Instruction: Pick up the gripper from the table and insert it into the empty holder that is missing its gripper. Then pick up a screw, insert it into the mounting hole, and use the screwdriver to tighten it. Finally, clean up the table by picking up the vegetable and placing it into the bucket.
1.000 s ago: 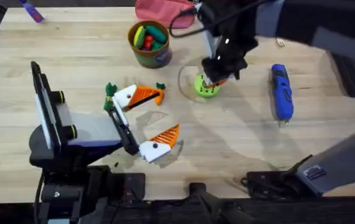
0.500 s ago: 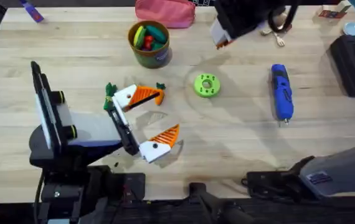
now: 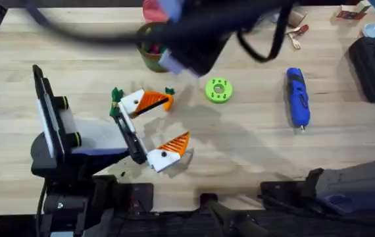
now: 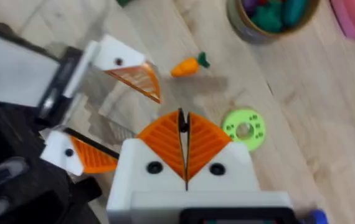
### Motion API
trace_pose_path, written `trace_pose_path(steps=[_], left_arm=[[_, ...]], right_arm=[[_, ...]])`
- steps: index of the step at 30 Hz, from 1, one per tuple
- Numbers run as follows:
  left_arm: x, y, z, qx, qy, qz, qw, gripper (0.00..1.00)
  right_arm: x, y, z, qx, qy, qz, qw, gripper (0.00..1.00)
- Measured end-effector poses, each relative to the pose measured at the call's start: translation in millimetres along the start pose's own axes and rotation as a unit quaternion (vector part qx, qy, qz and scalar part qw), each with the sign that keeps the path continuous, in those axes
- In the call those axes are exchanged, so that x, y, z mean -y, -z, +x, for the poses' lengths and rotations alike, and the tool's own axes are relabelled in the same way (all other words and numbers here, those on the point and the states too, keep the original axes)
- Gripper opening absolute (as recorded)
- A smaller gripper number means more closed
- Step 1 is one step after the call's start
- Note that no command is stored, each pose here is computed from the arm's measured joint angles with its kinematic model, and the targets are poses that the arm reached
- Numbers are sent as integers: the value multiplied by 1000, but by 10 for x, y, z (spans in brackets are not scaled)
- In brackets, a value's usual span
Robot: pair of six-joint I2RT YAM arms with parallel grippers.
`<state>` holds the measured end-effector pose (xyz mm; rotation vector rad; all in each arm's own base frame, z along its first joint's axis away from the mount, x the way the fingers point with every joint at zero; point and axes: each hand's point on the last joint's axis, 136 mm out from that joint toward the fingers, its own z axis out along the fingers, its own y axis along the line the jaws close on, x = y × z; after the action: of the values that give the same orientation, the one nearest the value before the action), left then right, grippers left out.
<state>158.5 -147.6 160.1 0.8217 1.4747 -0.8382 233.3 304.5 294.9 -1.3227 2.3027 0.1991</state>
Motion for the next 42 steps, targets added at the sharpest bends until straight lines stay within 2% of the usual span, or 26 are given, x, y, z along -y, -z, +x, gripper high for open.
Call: trace_pose_path(steps=[6,11,20,34,42], left_arm=[[0,0,0,0,0,0,1000,985],[0,0,0,0,0,0,1000,985],[0,0,0,0,0,0,1000,985],[0,0,0,0,0,0,1000,985],[0,0,0,0,0,0,1000,985]], right_arm=[[-412,-15,-177,29,80,-23,996,5],[-600,-156,-250,28,114,-33,993,5],[-668,-365,-318,23,127,-41,991,5],[-739,-656,-269,-11,136,-53,989,5],[-771,-698,-229,-22,140,-56,988,5]])
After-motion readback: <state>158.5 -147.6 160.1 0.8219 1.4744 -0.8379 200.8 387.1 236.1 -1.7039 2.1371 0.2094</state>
